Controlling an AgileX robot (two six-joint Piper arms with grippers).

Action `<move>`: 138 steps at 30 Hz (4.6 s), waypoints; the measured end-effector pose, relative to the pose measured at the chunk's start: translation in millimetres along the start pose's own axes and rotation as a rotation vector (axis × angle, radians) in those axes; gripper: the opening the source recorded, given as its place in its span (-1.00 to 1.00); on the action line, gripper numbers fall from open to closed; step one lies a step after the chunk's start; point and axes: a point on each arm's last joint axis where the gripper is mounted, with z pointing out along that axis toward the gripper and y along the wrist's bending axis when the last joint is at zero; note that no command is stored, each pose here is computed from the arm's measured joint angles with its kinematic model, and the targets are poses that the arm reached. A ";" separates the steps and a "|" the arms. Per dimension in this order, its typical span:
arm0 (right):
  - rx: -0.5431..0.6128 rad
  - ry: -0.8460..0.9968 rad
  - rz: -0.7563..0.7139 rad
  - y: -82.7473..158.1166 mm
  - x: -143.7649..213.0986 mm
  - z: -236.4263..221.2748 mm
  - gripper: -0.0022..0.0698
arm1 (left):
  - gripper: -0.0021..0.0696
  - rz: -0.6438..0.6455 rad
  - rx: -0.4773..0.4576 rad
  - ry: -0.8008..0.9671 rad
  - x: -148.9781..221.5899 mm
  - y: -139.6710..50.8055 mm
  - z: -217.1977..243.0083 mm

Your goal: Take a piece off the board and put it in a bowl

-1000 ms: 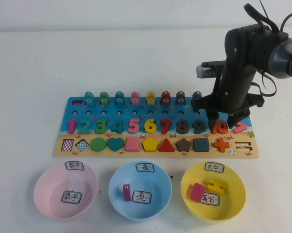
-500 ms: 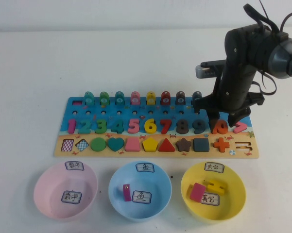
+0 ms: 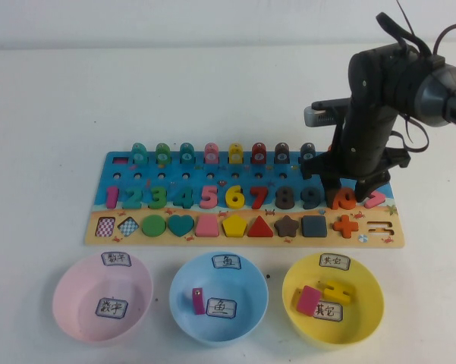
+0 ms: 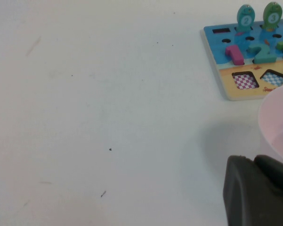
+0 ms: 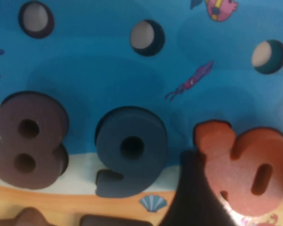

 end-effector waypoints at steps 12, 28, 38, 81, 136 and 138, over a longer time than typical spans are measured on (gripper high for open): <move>0.001 0.002 -0.002 0.3 -1.0 1.0 -0.03 | -0.94 0.000 0.000 0.000 0.0 0.0 0.0; -0.001 -0.003 -0.002 0.3 -1.1 -0.8 -0.03 | -0.94 0.000 0.000 0.000 0.0 0.0 0.0; -0.004 -0.014 -0.002 0.3 -1.0 -6.0 -0.03 | -0.94 0.000 0.000 0.000 0.0 0.0 0.0; -0.197 -0.198 -0.284 75.6 161.4 -112.8 -0.03 | -0.94 0.000 0.000 0.000 0.0 0.0 0.0; -0.282 -0.131 -0.477 296.5 117.2 -34.5 -0.04 | -0.94 0.000 0.000 0.000 0.0 0.0 0.0; -0.285 -0.126 -0.451 296.6 117.4 -34.5 -0.04 | -0.94 0.000 0.000 0.000 0.0 0.0 0.0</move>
